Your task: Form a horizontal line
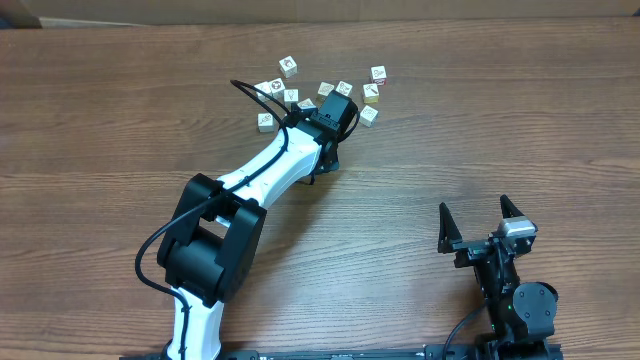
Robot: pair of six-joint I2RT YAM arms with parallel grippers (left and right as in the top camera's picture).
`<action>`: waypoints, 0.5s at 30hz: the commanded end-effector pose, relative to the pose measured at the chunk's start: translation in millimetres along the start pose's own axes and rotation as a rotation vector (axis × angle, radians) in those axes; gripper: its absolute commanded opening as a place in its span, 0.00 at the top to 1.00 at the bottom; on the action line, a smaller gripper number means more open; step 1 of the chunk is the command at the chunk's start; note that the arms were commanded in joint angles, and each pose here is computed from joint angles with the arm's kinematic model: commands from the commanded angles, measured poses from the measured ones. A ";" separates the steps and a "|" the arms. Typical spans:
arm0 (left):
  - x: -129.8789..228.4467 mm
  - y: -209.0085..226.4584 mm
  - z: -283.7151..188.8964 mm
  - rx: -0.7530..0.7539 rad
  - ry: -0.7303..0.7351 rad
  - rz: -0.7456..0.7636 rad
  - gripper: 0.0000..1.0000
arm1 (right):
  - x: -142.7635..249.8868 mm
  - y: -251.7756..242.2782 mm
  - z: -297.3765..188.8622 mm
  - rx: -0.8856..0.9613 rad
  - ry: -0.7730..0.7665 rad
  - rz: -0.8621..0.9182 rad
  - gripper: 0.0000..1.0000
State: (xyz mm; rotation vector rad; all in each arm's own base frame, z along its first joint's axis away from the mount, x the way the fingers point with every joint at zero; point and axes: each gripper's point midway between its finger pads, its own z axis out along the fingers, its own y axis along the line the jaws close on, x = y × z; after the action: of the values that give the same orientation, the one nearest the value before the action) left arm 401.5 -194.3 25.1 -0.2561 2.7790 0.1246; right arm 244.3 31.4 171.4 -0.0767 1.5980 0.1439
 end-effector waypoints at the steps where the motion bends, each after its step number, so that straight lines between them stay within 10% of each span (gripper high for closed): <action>1: 3.3 3.4 8.1 -0.032 -0.005 0.000 0.71 | 2.1 0.6 0.3 -0.003 -0.002 -0.005 0.00; 15: 3.4 3.2 8.1 -0.032 -0.004 0.035 0.71 | 2.1 0.6 0.3 -0.003 -0.002 -0.005 0.00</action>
State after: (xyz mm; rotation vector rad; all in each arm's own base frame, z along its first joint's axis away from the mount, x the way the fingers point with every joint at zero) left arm 402.8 -194.5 25.6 -0.2461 2.7742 0.1254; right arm 244.3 31.4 171.5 -0.0761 1.5976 0.1439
